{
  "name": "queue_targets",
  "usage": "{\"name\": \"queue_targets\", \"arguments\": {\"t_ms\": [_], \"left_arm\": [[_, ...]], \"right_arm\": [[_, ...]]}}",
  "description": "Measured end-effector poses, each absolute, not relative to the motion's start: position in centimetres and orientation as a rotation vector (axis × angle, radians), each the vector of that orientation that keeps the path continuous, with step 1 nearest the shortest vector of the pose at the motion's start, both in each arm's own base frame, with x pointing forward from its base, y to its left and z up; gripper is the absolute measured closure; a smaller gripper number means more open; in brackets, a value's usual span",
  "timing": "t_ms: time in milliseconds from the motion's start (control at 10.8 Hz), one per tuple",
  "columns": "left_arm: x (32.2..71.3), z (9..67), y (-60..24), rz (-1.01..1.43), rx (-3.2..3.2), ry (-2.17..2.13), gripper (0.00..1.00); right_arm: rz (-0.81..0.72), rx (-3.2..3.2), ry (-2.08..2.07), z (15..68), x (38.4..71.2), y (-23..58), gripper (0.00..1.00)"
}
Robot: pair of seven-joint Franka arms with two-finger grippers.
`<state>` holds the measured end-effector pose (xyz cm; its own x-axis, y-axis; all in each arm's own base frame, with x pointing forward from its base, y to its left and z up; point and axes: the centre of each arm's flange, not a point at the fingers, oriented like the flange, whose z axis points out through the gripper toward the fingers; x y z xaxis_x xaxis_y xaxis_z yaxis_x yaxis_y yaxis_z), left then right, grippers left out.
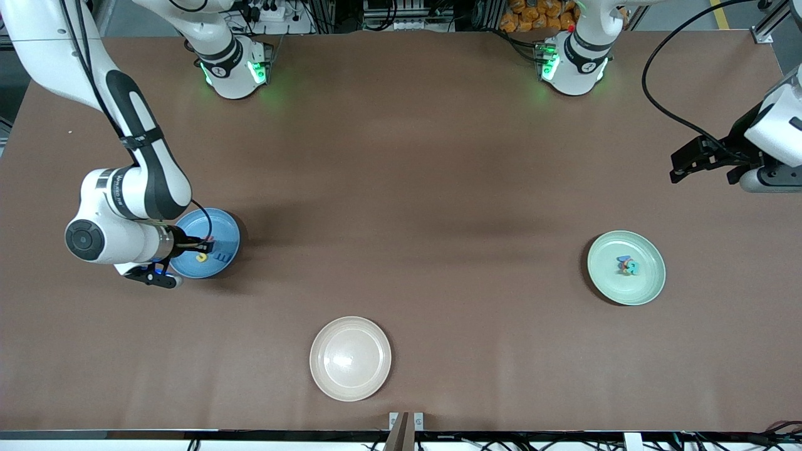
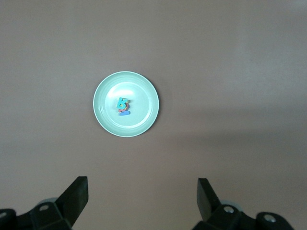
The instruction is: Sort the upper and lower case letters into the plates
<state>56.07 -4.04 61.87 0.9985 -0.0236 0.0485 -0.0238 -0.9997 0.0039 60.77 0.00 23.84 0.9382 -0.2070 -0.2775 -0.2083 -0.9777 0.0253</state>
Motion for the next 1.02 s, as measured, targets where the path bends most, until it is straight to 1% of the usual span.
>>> {"name": "queue_targets", "arguments": {"t_ms": [93, 185, 278, 463, 555, 740, 1018], "left_arm": [[55.8, 62.3, -4.0, 0.088, 3.136, -0.038, 0.00], [55.7, 62.7, -4.0, 0.098, 3.135, -0.038, 0.00], [55.6, 62.8, -4.0, 0.102, 3.135, -0.037, 0.00], [55.6, 62.8, -3.8, 0.104, 3.136, -0.032, 0.00], [55.6, 62.9, -3.8, 0.108, 3.135, -0.031, 0.00], [55.7, 62.9, -3.9, 0.113, 3.135, -0.035, 0.00], [55.6, 62.8, -4.5, 0.107, 3.135, -0.050, 0.00]], "right_arm": [[0.457, -3.091, 0.294, 25.0, 61.0, 0.3, 0.24], [0.485, -3.095, 0.272, 27.4, 61.6, 0.8, 0.07], [0.509, -3.097, 0.260, 30.8, 62.4, 1.2, 0.00], [0.537, -3.097, 0.254, 39.0, 63.6, 1.2, 0.00], [0.517, -3.101, 0.246, 43.0, 63.9, 1.4, 0.00], [0.394, -3.119, 0.213, 49.9, 63.3, 2.3, 0.00], [0.210, -3.141, 0.169, 58.3, 60.2, 4.0, 0.00]]}}
